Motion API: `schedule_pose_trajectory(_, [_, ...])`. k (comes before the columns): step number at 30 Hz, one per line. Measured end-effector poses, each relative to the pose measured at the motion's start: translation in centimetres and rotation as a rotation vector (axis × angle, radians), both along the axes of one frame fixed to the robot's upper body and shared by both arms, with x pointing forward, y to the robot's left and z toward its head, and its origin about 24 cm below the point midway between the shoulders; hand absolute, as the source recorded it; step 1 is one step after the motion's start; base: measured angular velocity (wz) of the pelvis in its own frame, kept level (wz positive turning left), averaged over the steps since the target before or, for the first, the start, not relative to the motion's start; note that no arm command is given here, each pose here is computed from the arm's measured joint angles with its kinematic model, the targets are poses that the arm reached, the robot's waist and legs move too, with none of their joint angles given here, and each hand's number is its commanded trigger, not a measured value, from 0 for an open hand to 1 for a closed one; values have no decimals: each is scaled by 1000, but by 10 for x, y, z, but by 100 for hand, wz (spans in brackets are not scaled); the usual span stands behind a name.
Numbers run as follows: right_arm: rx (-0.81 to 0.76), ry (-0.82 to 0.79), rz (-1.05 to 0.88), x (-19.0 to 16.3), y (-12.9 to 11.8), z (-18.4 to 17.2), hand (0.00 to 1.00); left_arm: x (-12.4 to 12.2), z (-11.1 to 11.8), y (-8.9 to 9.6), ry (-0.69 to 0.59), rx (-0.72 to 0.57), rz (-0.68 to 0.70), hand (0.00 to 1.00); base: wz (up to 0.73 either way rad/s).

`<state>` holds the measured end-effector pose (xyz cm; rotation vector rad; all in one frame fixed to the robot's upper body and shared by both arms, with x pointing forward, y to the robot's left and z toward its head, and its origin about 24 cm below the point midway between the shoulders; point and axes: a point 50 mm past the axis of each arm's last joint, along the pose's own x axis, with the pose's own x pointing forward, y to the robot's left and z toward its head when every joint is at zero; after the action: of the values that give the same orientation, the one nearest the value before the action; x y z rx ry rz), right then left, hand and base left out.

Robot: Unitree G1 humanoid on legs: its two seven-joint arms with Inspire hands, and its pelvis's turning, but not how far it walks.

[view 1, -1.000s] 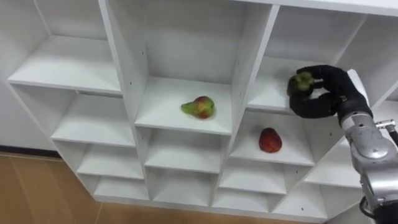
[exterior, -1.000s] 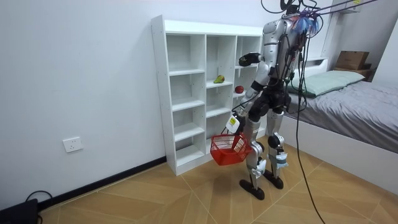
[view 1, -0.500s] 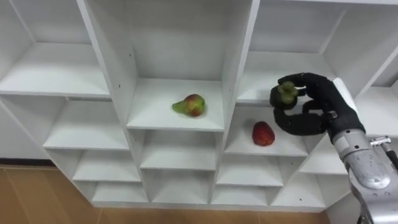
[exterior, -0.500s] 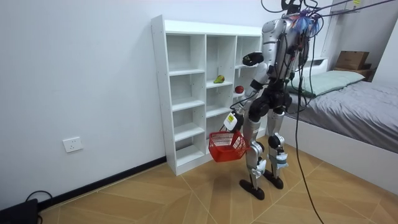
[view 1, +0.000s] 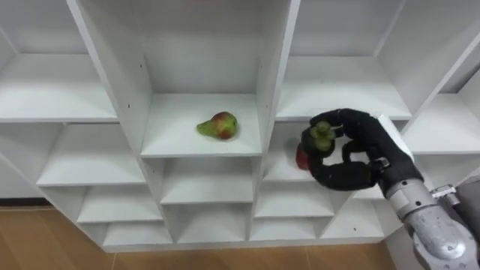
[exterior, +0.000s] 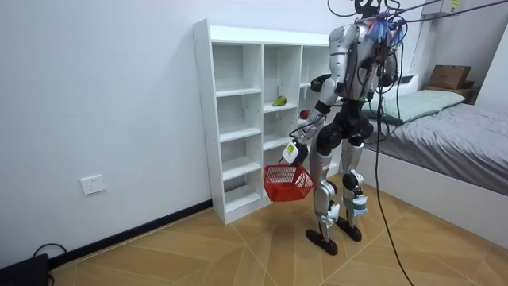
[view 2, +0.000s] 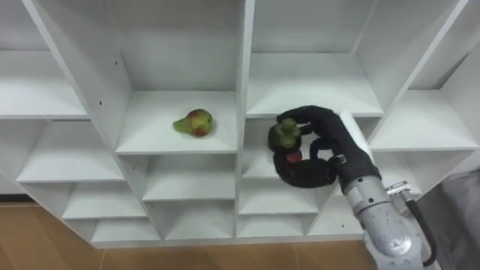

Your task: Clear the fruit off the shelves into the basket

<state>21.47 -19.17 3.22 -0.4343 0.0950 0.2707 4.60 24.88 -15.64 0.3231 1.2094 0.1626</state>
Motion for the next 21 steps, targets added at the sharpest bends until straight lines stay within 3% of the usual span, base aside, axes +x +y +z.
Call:
schedule_pose_trajectory(12, [78,103,113,-6,32,-22,100,46,4,-25,-123,-69,-126,100,3])
schedule_pose_trajectory(21, [41,227,94,2,29,-54,100,66,7,-33,-160,-110,-184,100,5])
